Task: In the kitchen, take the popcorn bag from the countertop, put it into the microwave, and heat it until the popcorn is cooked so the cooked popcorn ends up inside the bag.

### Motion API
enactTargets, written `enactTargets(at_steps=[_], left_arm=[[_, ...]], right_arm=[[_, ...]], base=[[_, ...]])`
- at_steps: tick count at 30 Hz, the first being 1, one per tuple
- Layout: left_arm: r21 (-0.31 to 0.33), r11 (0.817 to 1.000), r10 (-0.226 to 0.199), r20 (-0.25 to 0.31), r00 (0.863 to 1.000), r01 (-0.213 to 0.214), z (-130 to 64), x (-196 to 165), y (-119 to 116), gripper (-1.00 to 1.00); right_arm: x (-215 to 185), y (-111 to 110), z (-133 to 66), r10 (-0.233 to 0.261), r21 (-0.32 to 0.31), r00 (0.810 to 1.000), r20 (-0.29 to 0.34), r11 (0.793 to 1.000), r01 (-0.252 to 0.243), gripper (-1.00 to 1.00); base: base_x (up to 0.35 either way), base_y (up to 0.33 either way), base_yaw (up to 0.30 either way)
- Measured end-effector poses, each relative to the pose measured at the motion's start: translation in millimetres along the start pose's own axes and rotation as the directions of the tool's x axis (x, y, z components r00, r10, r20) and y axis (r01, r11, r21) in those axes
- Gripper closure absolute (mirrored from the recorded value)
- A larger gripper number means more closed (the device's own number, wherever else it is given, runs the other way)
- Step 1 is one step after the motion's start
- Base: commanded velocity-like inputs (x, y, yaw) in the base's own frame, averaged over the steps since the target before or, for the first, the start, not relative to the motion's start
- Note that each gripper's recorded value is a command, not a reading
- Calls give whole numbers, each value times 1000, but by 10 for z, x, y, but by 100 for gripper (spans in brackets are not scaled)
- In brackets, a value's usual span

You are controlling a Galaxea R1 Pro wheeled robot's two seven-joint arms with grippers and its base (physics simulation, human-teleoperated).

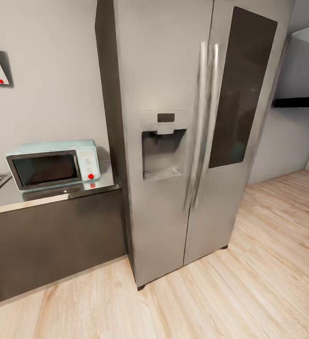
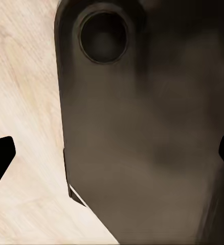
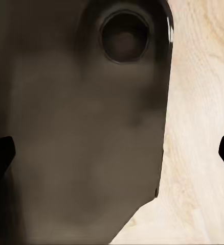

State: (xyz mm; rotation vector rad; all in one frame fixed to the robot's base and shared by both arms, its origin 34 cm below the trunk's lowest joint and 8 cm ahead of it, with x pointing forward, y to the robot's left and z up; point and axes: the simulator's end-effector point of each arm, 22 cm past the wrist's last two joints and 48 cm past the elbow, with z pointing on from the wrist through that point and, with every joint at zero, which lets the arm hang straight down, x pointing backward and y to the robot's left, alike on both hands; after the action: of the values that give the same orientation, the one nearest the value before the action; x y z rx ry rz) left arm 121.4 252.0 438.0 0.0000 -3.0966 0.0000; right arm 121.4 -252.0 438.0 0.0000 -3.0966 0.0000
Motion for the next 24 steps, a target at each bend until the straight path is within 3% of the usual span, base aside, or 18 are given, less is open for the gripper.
enactTargets(at_steps=[3,12,21,24], left_arm=[[-4,1000,4,29,1000,-4,-1,-116,-18,-100],[-4,1000,2,49,999,-2,-5,-224,-15,-100],[-4,1000,-3,107,994,3,-29,-659,-16,-100],[-4,1000,-5,152,988,5,-56,-899,-14,-100]], right_arm=[[-246,10,-4,-3,1,999,47,1000,3,-100],[-733,-77,-40,-3,11,991,134,1000,2,-100],[-985,-45,-78,10,7,983,185,1000,-11,-100],[-1066,-28,-93,8,5,979,202,1000,-9,-100]], base=[[0,0,0],[0,0,0],[0,0,0],[0,0,0]])
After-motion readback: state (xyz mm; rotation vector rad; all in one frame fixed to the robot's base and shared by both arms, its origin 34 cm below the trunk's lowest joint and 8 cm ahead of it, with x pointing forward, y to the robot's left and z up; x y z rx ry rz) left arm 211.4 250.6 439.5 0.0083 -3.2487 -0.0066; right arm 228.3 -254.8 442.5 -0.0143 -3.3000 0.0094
